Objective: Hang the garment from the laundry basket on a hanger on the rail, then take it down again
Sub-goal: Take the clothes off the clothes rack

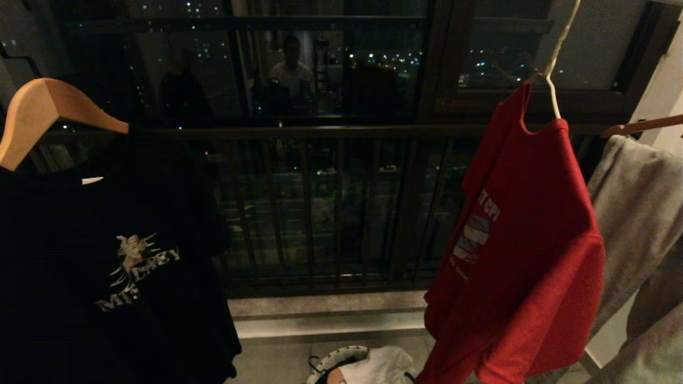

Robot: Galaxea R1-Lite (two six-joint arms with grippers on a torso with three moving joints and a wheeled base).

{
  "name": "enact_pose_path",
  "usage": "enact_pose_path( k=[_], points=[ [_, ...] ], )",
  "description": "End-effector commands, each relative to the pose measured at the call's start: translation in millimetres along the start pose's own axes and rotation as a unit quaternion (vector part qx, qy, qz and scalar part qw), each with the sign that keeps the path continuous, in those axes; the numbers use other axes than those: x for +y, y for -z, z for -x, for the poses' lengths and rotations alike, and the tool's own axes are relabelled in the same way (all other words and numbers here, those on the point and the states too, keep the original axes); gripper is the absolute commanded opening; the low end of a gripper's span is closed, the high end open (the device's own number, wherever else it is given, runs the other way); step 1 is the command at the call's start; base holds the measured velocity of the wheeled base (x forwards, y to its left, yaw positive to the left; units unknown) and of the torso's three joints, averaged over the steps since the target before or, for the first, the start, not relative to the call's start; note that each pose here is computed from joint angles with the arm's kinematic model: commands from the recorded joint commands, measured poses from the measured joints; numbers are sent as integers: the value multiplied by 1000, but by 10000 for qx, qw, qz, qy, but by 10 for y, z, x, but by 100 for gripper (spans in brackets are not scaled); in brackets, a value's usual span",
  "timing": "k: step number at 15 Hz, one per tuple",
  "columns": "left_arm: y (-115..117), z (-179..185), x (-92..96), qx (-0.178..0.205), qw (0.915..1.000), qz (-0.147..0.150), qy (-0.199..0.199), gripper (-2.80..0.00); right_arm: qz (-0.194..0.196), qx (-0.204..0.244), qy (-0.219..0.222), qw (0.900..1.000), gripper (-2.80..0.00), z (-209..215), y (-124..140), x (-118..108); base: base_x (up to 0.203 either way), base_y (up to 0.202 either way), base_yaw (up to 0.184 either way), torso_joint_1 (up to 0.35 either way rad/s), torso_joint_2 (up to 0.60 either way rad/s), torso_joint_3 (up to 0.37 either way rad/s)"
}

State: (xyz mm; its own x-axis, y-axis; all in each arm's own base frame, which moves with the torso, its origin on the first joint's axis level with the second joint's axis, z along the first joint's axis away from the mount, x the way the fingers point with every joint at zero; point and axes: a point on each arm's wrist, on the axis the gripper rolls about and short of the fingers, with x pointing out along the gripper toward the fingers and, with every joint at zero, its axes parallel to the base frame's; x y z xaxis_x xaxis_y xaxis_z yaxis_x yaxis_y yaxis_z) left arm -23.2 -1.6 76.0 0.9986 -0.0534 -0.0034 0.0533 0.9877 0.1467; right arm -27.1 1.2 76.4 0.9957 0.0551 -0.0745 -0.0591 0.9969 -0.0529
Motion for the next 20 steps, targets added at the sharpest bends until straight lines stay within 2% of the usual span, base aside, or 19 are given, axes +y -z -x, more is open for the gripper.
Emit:
enact_pose_path(
  k=[1,4,6,7,9,12,13,15,18,20],
  points=[
    [5,0,-1,-2,10000,17,1,-280,-10,10,5,10000,-280,0,3,0,0,0,0,0,0,0],
    [6,0,4,9,9991,415,-105,-280,-18,21,14,10000,-280,-2,4,-1,0,0,0,0,0,0],
    [5,0,6,10,9985,530,-152,-280,-10,11,14,10000,-280,0,3,-1,0,0,0,0,0,0],
    [9,-1,13,22,9976,607,-317,-280,-6,18,14,10000,-280,-1,2,-1,0,0,0,0,0,0],
    [18,-2,12,53,9983,473,-322,-280,-2,13,19,10000,-280,-1,2,-1,0,0,0,0,0,0],
    [9,-1,6,25,9998,-71,-169,-280,6,11,22,10000,-280,0,3,-1,0,0,0,0,0,0],
    [11,-2,5,23,9998,-122,-150,-280,5,19,21,10000,-280,-1,2,-1,0,0,0,0,0,0],
    [13,-2,5,28,9999,-35,-142,-280,6,11,22,10000,-280,0,3,-1,0,0,0,0,0,0],
    [13,-2,5,23,9989,442,-161,-280,-2,11,22,10000,-280,0,3,-1,0,0,0,0,0,0],
    [17,-3,9,39,9988,430,-250,-280,-2,11,22,10000,-280,0,3,-1,0,0,0,0,0,0]
  ],
)
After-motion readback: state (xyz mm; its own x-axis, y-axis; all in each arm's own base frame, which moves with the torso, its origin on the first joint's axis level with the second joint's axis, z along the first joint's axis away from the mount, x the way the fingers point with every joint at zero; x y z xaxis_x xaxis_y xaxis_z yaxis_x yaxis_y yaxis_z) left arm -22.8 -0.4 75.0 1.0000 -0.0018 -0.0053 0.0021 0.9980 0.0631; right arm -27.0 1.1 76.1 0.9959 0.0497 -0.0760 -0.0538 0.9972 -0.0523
